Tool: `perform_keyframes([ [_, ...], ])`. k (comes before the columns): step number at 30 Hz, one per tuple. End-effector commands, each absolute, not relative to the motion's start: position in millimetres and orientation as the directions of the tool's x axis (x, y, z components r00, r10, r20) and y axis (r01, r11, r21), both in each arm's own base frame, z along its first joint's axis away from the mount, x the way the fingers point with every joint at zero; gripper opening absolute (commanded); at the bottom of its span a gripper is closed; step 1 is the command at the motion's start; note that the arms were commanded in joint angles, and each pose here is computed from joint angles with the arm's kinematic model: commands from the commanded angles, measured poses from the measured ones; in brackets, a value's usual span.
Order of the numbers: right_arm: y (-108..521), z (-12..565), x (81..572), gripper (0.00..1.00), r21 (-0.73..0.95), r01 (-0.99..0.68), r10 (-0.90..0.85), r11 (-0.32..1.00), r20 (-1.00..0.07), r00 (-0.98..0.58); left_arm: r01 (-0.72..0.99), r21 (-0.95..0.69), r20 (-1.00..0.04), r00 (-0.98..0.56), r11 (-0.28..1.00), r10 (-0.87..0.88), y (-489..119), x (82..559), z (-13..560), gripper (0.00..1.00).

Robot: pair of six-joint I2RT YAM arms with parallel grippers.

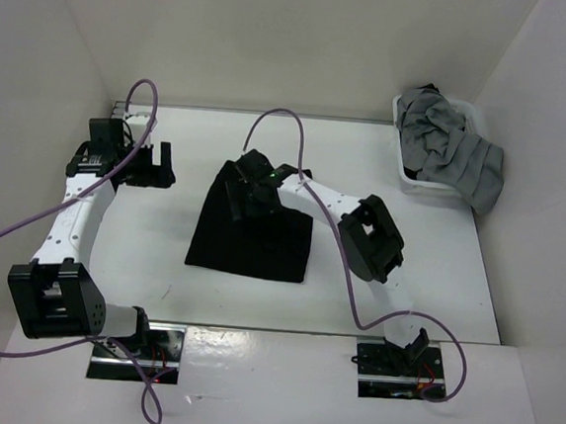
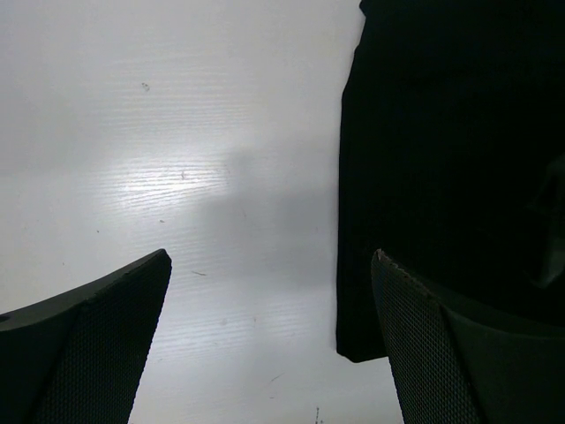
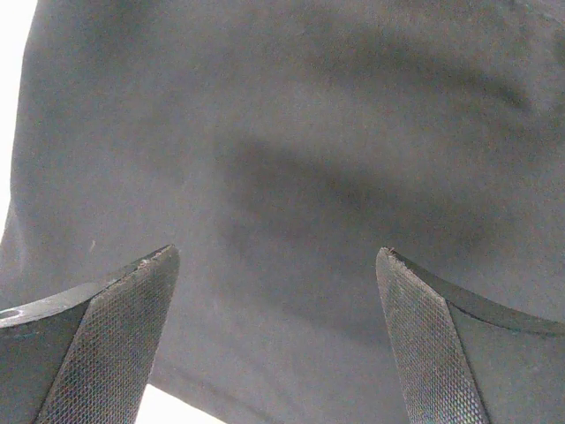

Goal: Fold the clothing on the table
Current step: Flatten the skirt out

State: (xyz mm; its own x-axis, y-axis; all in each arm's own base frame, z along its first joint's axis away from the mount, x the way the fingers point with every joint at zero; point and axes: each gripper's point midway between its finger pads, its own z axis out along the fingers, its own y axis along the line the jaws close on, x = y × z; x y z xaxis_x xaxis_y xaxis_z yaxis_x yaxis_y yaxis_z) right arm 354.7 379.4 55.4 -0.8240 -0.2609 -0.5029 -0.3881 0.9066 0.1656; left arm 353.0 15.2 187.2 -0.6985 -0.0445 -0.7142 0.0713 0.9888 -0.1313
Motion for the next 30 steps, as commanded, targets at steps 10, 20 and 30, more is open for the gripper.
perform_keyframes([
  [10,379,35,385,0.97,0.138,-0.252,-0.144,0.958,-0.527,-0.838,0.088,-0.134,-0.738,-0.674,0.987,-0.040,14,355,193,1.00],
  [20,367,21,387,0.97,0.079,-0.216,-0.144,0.973,-0.524,-0.839,0.101,-0.134,-0.739,-0.673,0.986,-0.031,13,355,193,1.00],
  [30,347,12,395,0.98,0.023,-0.163,-0.127,0.986,-0.522,-0.843,0.101,-0.134,-0.739,-0.673,0.986,-0.031,13,355,193,1.00],
])
